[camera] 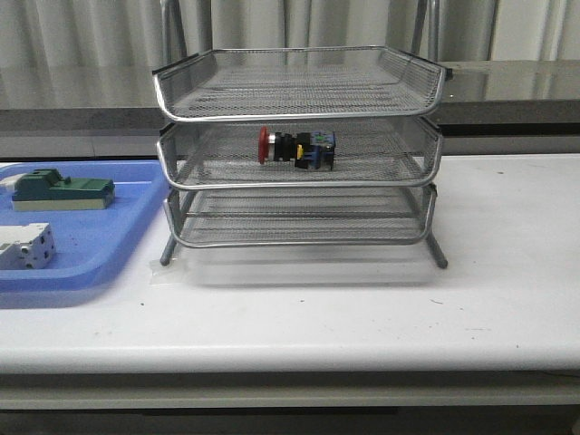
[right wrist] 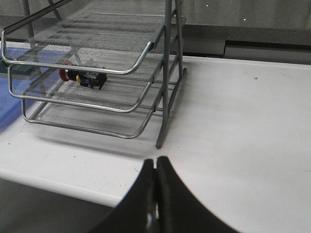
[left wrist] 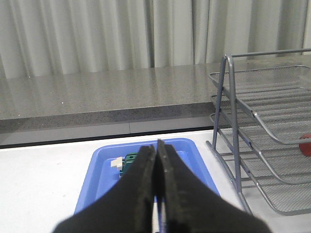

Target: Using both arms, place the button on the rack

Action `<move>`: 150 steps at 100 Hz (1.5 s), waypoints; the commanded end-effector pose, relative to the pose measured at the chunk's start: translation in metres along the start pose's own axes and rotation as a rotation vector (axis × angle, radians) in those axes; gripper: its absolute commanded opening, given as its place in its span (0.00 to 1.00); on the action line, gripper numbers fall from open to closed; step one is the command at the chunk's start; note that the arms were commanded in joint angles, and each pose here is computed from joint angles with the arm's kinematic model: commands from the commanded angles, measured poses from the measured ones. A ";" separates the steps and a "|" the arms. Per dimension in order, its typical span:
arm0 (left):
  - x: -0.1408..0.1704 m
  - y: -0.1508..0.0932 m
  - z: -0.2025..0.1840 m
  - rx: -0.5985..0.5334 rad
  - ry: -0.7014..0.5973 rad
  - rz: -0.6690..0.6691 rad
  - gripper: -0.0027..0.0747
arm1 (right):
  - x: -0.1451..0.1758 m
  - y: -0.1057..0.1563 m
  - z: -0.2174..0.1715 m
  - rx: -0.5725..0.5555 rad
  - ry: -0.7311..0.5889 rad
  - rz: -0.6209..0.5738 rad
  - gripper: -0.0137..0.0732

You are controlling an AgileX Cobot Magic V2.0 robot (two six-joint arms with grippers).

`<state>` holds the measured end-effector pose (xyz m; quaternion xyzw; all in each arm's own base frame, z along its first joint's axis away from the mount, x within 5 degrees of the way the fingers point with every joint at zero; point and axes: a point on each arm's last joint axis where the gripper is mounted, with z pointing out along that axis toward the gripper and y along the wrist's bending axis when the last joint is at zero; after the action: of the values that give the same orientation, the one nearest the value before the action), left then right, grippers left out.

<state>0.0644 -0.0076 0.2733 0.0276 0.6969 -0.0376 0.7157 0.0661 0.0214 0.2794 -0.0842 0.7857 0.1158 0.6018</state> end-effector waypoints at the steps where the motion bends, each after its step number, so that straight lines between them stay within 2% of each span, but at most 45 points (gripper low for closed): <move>1: -0.015 0.003 -0.001 -0.035 -0.092 -0.020 0.01 | -0.014 0.000 -0.002 0.010 -0.092 -0.011 0.09; 35: -0.015 0.003 -0.001 -0.035 -0.092 -0.020 0.01 | -0.013 -0.001 -0.001 0.017 -0.099 -0.026 0.09; 51: -0.015 0.003 -0.001 -0.035 -0.092 -0.020 0.01 | -0.003 -0.005 0.002 0.050 -0.133 -0.099 0.09; 90: -0.015 0.003 -0.001 -0.035 -0.092 -0.020 0.01 | 0.038 -0.018 -0.005 0.241 -0.261 -0.114 0.09; 121: -0.015 0.003 -0.001 -0.035 -0.092 -0.020 0.01 | 0.068 -0.020 -0.001 0.246 -0.296 -0.117 0.09; 150: -0.015 0.003 -0.001 -0.035 -0.092 -0.020 0.01 | 0.077 -0.021 0.004 0.246 -0.309 -0.118 0.09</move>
<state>0.0644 -0.0076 0.2733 0.0276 0.6969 -0.0376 0.7157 0.0565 0.0032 0.1939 -0.0364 0.7233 0.0035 0.6896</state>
